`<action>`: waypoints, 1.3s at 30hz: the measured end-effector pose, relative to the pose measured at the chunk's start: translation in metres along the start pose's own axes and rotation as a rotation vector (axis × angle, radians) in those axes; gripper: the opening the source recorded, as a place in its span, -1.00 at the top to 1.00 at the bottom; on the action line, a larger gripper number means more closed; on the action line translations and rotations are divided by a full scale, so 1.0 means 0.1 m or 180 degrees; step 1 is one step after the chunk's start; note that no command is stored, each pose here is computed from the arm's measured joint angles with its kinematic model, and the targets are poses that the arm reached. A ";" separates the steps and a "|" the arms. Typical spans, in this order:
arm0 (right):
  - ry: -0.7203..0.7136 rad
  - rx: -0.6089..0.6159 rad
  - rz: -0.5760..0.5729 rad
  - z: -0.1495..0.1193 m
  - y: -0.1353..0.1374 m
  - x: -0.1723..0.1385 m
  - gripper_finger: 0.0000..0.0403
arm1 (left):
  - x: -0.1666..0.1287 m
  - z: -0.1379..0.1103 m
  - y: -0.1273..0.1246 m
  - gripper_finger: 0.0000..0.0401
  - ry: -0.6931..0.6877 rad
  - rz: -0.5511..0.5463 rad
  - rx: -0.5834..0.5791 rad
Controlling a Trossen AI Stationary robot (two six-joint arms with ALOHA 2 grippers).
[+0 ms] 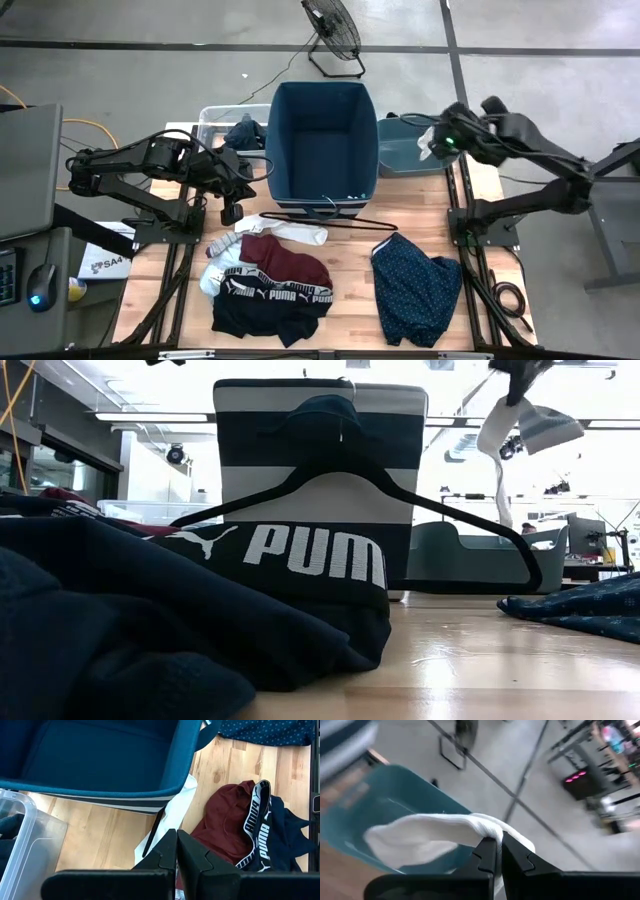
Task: Pick & Place Cloths
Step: Put the right white sock into the green bin
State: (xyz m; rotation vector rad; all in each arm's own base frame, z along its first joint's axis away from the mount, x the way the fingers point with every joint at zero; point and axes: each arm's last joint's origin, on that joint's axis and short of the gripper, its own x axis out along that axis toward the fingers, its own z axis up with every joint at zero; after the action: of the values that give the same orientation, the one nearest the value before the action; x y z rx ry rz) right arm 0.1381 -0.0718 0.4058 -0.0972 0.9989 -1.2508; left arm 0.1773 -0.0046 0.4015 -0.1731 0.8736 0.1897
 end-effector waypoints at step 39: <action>0.0960 0.0479 0.0902 0.08 0.21 1.69 0.98 | 0.00 0.00 0.00 0.97 -0.0002 -0.0001 -0.0001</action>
State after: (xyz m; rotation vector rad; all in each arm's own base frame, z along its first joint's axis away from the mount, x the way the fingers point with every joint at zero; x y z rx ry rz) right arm 0.1540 -0.2055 0.3013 0.3486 1.1280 -1.0925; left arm 0.1773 -0.0046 0.4016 -0.1735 0.8730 0.1896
